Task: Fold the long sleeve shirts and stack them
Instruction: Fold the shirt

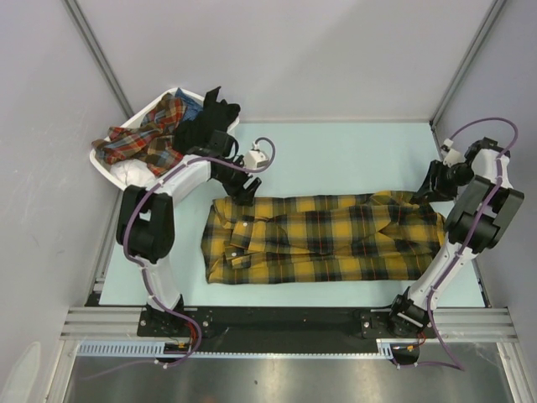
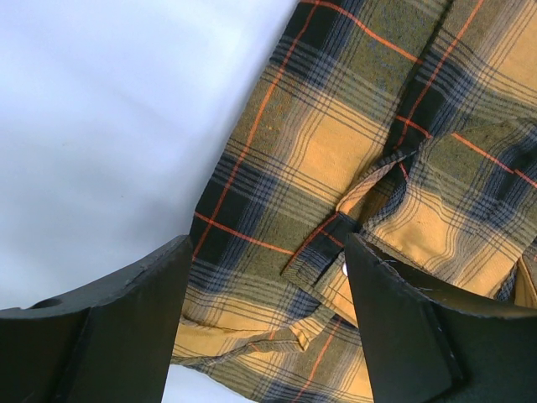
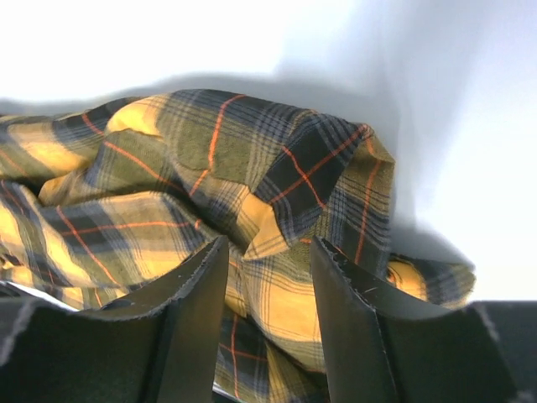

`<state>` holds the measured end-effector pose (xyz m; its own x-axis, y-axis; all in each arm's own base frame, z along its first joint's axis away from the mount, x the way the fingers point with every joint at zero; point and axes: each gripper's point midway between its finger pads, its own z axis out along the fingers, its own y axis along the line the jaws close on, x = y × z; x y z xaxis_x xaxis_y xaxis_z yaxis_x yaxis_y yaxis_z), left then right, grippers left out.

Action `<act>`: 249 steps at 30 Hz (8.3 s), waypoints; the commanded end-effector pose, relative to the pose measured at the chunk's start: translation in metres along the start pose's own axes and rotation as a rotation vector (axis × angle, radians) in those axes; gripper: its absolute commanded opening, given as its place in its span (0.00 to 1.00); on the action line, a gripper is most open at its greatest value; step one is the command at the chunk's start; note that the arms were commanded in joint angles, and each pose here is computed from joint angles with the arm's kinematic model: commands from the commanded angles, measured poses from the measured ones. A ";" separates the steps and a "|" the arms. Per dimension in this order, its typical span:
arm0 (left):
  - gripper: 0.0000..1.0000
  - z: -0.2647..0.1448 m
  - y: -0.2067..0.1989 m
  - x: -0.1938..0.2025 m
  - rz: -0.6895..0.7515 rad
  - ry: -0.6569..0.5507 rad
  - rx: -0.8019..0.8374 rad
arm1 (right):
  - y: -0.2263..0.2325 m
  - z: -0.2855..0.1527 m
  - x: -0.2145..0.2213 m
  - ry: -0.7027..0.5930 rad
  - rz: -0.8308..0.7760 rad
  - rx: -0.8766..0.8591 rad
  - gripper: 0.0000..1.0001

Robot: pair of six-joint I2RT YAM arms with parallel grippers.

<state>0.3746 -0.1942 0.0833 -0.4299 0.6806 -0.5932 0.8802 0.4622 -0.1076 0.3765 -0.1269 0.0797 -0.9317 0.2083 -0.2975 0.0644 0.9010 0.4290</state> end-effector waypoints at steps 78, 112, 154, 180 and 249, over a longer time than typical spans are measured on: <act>0.00 -0.009 0.052 0.071 0.040 0.191 0.020 | -0.020 0.071 -0.116 0.078 -0.841 0.574 0.00; 0.54 -0.047 0.022 0.037 -0.053 0.026 -0.038 | 0.221 -0.050 -0.269 -0.772 -0.938 0.594 0.95; 0.36 -0.011 -0.133 0.122 -0.258 0.300 0.409 | 0.110 0.135 -0.061 -0.079 -0.034 -0.180 0.62; 0.39 0.011 -0.040 0.046 -0.566 -0.106 0.174 | 0.161 0.217 -0.157 -0.202 -0.339 0.052 0.02; 0.81 0.015 -0.256 0.113 1.243 -0.127 0.449 | 0.193 0.058 0.315 -0.015 -2.304 -0.732 0.57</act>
<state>0.1033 -0.2377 0.0325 0.6505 0.4951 -0.5759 0.7265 -0.6266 0.2820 0.0991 0.1295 0.0211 0.6013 -0.5335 -0.5948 -0.7660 -0.5968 -0.2391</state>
